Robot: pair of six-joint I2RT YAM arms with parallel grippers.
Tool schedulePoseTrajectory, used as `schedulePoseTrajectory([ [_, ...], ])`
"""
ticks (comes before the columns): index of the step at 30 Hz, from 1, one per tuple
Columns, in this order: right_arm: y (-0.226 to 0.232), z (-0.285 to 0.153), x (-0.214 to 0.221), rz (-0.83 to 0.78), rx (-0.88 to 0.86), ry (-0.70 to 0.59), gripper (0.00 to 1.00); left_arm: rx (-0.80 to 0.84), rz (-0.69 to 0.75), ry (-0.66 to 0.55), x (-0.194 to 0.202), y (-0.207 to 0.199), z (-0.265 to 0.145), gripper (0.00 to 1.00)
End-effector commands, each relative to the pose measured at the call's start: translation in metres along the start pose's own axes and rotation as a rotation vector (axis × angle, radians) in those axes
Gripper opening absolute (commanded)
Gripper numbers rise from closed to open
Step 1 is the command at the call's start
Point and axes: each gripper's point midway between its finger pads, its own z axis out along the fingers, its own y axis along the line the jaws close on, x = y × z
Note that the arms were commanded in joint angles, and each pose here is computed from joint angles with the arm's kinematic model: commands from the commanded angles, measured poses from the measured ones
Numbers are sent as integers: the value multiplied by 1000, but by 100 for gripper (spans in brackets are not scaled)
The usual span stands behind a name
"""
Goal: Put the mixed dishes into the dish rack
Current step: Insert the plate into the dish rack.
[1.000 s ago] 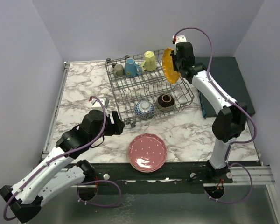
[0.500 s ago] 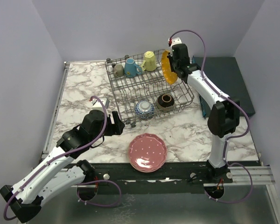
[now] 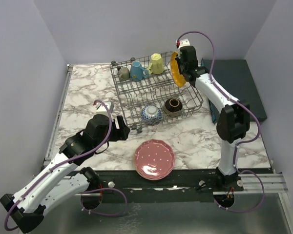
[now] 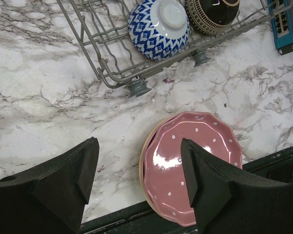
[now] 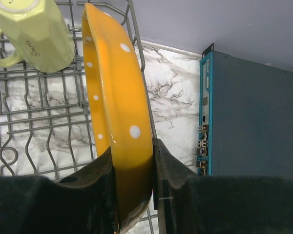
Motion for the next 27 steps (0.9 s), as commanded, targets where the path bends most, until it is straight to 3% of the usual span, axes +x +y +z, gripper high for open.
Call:
schedulePoseTrajectory([
  [1, -16, 1, -37, 70, 70, -137, 0, 8, 3, -8, -1, 0, 2, 74],
  [27, 14, 29, 28, 74, 7, -3, 0, -3, -13, -19, -5, 5, 3, 74],
])
